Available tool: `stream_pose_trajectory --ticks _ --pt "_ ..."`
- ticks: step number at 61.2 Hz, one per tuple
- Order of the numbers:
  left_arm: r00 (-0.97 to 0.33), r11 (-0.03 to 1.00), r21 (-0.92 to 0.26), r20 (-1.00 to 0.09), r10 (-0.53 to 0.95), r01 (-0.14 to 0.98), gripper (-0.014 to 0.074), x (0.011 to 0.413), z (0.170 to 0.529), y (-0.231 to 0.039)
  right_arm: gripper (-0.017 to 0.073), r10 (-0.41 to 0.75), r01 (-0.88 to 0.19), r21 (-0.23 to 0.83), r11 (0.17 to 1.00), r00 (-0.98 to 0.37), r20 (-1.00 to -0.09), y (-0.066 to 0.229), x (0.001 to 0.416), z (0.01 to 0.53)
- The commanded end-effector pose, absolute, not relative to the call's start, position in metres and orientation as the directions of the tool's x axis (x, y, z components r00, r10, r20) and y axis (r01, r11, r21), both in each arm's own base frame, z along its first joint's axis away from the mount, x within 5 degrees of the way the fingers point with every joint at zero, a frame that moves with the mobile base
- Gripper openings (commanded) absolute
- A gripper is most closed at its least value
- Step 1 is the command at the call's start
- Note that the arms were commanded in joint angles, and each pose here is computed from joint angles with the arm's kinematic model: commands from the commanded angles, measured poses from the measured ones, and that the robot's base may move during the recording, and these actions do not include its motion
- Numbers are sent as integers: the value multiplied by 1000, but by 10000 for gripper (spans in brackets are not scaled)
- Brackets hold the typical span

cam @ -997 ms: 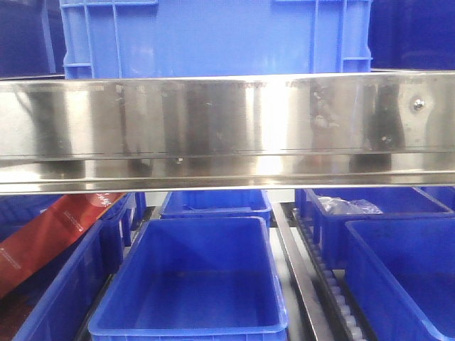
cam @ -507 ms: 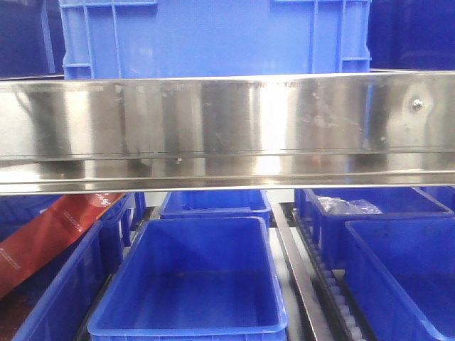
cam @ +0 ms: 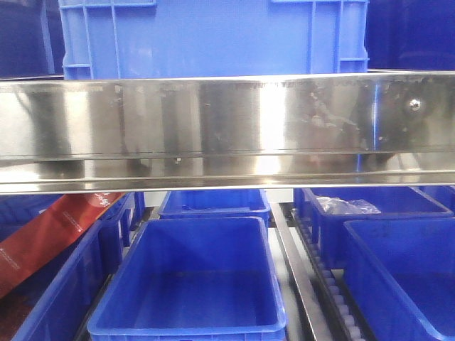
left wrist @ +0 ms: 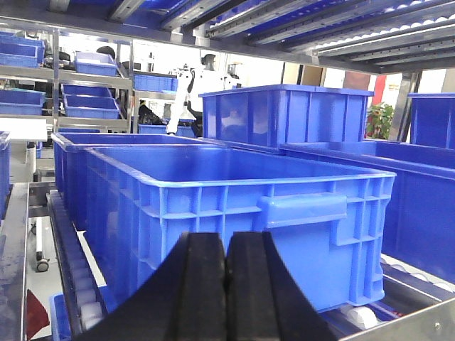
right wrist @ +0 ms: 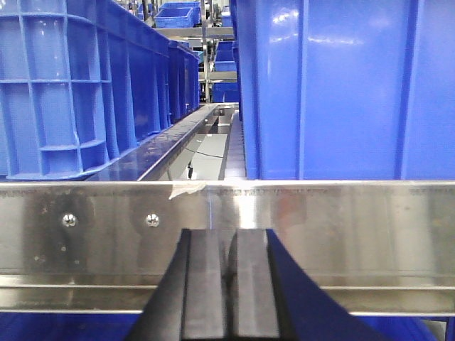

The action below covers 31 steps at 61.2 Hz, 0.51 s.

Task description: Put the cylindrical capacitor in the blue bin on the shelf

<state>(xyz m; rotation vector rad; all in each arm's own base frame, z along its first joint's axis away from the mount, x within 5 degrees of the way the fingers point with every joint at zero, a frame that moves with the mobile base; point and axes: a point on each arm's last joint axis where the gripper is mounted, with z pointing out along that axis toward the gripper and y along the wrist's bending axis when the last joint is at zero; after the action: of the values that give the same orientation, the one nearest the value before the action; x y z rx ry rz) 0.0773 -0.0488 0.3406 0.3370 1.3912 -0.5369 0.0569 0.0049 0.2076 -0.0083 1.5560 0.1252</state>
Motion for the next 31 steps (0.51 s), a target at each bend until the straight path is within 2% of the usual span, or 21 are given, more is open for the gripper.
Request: stream_pose_trajectory --ticks 1,31 --pt "98 837 -91 -981 -170 540 -111 77 342 -48 -165 72 -80 68 994 40 -997 4 56 209" --pt "98 837 -91 -981 -170 540 -111 77 342 -48 -165 72 -80 68 994 40 -997 4 56 209"
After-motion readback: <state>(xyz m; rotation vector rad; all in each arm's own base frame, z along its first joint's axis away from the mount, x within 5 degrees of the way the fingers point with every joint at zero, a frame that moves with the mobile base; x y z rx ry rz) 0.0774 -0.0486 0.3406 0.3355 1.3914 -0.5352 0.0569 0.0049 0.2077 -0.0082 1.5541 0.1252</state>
